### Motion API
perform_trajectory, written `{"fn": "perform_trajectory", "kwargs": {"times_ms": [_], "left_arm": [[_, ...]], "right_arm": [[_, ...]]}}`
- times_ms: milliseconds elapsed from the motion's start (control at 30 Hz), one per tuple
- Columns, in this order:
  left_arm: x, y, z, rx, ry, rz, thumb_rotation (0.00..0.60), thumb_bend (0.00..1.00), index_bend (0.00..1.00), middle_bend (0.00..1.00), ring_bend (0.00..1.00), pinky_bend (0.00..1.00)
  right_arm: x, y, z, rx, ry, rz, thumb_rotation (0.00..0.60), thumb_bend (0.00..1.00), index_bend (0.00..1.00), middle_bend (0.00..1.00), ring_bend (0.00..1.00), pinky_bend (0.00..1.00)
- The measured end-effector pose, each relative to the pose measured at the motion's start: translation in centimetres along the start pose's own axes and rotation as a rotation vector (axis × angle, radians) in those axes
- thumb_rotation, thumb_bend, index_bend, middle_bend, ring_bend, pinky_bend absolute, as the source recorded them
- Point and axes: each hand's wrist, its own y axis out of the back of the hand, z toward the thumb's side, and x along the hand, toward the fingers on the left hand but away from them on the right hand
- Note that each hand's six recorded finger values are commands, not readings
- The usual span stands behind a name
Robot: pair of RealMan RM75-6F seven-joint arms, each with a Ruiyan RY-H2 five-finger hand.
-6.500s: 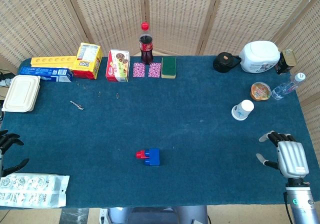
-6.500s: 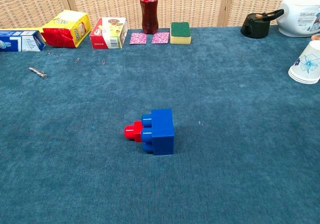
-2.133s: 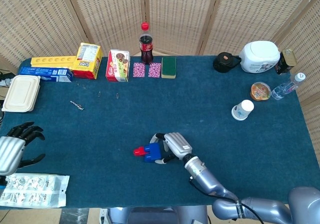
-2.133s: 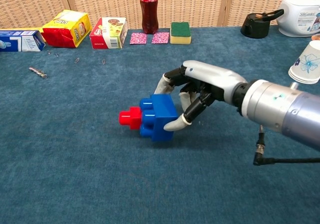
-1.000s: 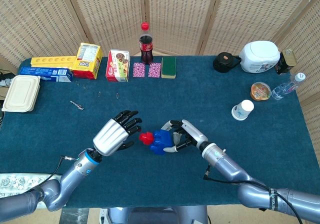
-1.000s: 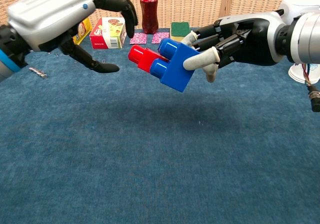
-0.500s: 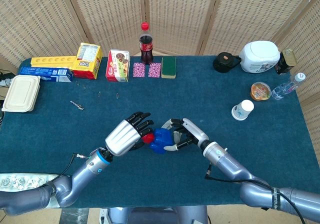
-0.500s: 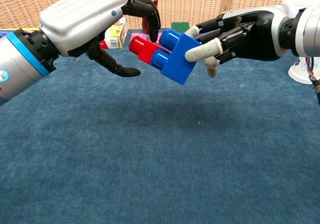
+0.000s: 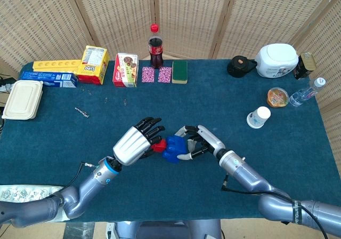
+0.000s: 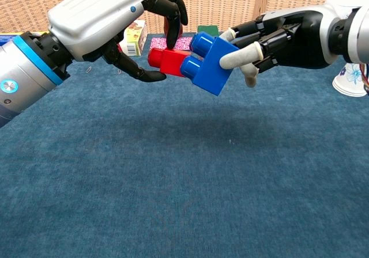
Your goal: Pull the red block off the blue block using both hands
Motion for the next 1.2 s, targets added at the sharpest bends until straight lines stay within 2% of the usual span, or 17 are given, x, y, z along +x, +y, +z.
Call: {"fn": "perform_trajectory", "kwargs": {"times_ms": [400, 700, 900, 1200], "left_arm": [[-0.3, 0.5, -0.8, 0.010, 0.009, 0.005, 0.600, 0.20, 0.59, 0.36, 0.20, 0.27], [-2.3, 1.8, -3.4, 0.020, 0.062, -0.004, 0.600, 0.20, 0.59, 0.36, 0.20, 0.27], [-5.2, 2.6, -5.7, 0.053, 0.101, -0.046, 0.600, 0.20, 0.59, 0.36, 0.20, 0.27], [-10.7, 2.5, -9.1, 0.045, 0.205, -0.169, 0.600, 0.20, 0.59, 0.36, 0.20, 0.27]], "right_arm": [[0.0, 0.9, -0.4, 0.005, -0.011, -0.022, 0.600, 0.17, 0.48, 0.57, 0.70, 0.59], [-0.1, 1.5, -0.4, 0.031, -0.016, -0.034, 0.600, 0.17, 0.48, 0.58, 0.70, 0.59], [-0.4, 1.7, -1.5, 0.117, -0.032, -0.050, 0.600, 0.17, 0.48, 0.58, 0.70, 0.59], [-1.5, 1.6, -5.0, 0.333, -0.059, -0.117, 0.600, 0.17, 0.48, 0.57, 0.66, 0.57]]}}
